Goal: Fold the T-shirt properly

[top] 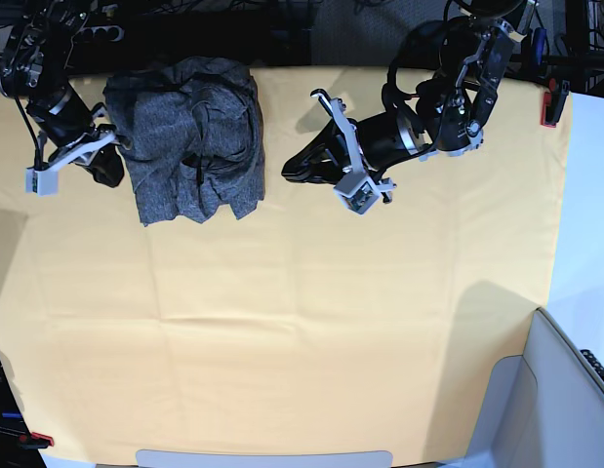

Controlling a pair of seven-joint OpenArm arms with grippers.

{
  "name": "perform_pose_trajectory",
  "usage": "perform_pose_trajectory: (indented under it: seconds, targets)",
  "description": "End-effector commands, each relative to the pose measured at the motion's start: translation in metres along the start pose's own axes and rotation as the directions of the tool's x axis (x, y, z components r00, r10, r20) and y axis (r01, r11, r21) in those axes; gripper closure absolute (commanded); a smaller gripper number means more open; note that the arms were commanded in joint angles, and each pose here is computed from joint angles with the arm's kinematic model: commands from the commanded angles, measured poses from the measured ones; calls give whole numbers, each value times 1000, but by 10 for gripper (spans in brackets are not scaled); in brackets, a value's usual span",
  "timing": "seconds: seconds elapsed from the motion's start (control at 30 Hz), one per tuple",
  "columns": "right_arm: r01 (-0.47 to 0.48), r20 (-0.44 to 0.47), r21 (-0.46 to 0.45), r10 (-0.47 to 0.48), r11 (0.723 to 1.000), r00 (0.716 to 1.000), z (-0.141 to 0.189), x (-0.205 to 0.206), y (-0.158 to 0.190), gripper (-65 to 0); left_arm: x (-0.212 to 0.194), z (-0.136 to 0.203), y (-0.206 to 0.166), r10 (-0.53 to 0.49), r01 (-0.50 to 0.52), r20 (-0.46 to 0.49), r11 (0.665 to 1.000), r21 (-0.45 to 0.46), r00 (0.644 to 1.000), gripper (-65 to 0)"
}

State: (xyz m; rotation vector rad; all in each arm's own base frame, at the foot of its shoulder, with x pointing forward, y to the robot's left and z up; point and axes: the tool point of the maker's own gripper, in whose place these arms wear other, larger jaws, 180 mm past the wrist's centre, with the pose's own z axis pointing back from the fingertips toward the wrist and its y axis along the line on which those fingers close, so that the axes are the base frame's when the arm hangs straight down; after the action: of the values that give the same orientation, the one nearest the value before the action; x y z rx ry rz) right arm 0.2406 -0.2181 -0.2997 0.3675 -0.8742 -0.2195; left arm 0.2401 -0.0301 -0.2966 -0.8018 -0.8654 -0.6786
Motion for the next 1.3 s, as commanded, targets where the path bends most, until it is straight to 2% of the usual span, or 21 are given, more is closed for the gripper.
perform_pose_trajectory:
  seconds: [0.0,0.07,0.17,0.27,0.37,0.6,0.7,0.87,0.93,1.0,1.27]
  targets:
    - [-14,25,-10,14,1000,1000,8,7,-4,0,14,-3,-10,-28,29,32,999,-42,999,-3]
    - [-3,-1,-44,3,999,1000,16,-5,-15,0,16,-9,-20,-58,59,13,995,-77,998,-3]
    - [1,-56,-48,-4,999,998,19,-24,-16,0,21,-25,-28,-77,76,-6,991,-114,997,-3]
    - [-3,-107,-18,2,1000,994,14,-40,-6,0,19,-40,-23,-44,40,-27,992,-117,999,-3]
    - [-55,-160,-27,50,998,986,6,-56,0,0,13,-52,-22,-23,16,-54,991,-132,998,-3]
    - [-144,-251,-29,133,989,959,-11,-91,20,0,-11,-71,-39,-44,15,-143,980,-199,989,-3]
    - [-195,-297,-37,176,980,939,-17,-107,25,0,-25,-75,-35,-27,-10,-186,981,-195,982,-3]
    - [-254,-366,-48,220,966,904,-24,-129,21,0,-32,-77,-31,-16,-21,-204,983,-181,979,-3]
    - [-256,-378,-56,217,965,900,-28,-132,18,0,-34,-78,-22,0,-29,-218,992,-126,976,-3]
    - [-239,-391,-59,198,969,899,-30,-138,17,0,-32,-84,-25,11,-36,-219,993,-109,976,-3]
    - [-230,-401,-54,190,972,896,-31,-143,18,0,-13,-104,-55,-91,52,-200,980,-190,976,-3]
